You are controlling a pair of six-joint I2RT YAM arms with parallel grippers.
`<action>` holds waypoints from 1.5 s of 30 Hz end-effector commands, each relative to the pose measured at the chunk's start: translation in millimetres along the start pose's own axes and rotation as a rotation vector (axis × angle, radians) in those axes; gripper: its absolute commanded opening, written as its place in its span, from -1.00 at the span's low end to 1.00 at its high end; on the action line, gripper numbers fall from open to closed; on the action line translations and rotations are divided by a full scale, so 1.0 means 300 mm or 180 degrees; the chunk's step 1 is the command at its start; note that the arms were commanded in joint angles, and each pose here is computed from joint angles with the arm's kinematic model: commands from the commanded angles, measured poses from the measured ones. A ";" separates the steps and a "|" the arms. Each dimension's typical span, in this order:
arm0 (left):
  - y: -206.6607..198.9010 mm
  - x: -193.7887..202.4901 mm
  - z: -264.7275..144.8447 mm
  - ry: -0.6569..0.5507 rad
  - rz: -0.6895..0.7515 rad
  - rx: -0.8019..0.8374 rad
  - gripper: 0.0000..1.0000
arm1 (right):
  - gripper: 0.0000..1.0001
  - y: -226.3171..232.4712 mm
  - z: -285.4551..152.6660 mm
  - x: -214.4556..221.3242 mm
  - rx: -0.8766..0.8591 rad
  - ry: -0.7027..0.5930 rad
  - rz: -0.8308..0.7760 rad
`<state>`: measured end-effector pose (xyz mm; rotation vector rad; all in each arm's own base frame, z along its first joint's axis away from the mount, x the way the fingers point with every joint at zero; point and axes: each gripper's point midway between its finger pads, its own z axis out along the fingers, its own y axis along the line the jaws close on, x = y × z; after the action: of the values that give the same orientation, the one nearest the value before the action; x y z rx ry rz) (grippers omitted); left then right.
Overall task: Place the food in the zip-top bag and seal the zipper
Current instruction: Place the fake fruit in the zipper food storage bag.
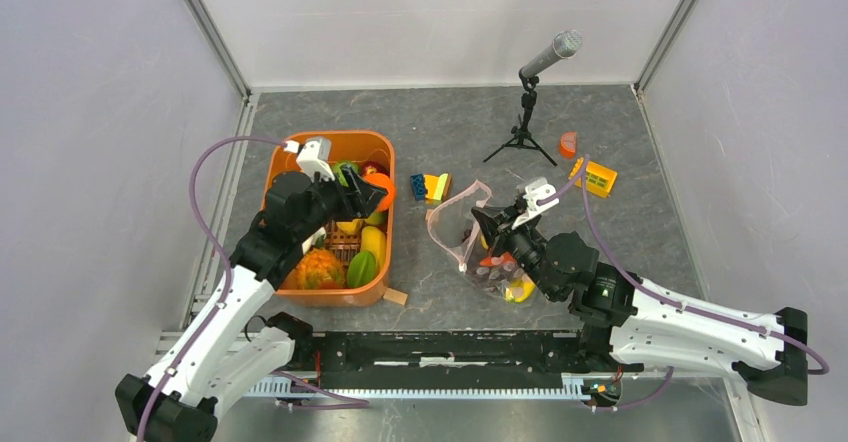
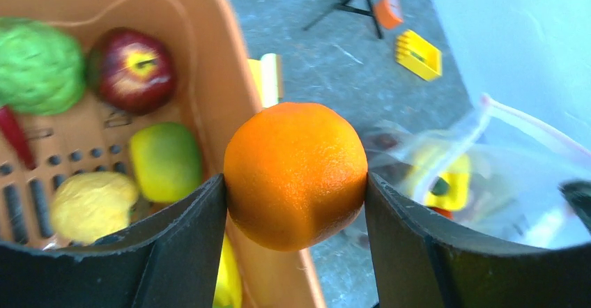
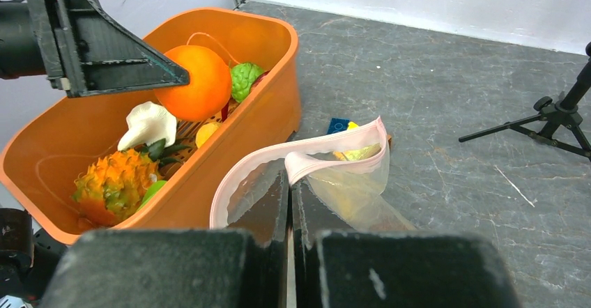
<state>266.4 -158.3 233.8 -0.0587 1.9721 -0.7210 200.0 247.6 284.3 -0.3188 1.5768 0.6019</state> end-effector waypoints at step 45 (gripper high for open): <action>-0.572 0.207 0.032 0.0829 0.0881 0.1770 0.61 | -0.95 0.010 -0.021 -0.068 -0.0117 -0.0280 0.0284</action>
<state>196.2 -318.3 251.4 0.5925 1.9634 -1.1289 195.0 244.2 286.9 -0.2997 1.5549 0.6539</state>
